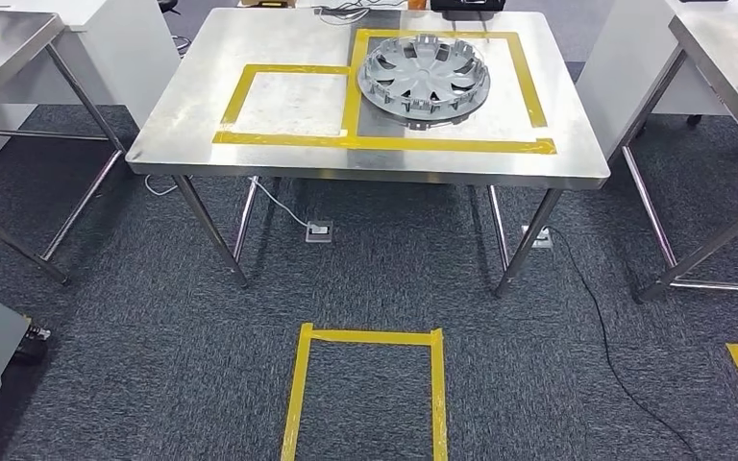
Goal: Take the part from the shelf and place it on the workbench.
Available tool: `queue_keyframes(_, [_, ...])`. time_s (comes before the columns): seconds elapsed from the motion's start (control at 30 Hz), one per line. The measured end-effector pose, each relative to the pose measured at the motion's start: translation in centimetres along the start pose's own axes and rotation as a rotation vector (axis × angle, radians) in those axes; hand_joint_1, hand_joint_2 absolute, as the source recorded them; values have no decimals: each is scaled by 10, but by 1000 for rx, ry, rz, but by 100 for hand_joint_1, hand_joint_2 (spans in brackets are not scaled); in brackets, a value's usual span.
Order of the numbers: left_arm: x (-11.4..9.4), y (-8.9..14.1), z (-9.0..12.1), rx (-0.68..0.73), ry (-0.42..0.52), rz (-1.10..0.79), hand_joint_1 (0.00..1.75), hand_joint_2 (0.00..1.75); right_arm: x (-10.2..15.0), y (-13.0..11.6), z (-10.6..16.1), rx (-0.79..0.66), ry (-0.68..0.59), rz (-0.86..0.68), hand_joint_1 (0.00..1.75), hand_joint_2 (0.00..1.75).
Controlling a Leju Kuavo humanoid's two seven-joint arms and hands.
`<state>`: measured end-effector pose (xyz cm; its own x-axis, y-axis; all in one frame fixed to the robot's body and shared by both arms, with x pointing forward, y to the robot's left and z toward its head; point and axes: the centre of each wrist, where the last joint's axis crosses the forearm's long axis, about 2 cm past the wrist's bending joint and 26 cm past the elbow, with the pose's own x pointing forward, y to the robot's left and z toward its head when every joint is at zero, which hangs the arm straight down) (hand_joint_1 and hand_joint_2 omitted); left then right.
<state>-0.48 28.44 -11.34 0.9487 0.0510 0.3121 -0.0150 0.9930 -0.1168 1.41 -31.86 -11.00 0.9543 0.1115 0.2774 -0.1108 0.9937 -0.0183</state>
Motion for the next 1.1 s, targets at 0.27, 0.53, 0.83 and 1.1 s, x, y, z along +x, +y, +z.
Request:
queue_keyframes(0.27, [-40,7,14,51,142,-20,0,0,45,1,-6,-31,-116,-43,0,0])
queue_keyframes(0.53, [31,0,-6,54,-18,-49,0,0,-28,21,7,-9,75,-92,0,0])
queue_keyframes(0.83, [66,1,-10,84,-88,-72,0,0,-63,29,17,-14,180,-127,0,0])
queue_keyframes(1.1, [-40,6,15,101,198,-51,0,0,48,18,-6,-26,-111,-123,0,0])
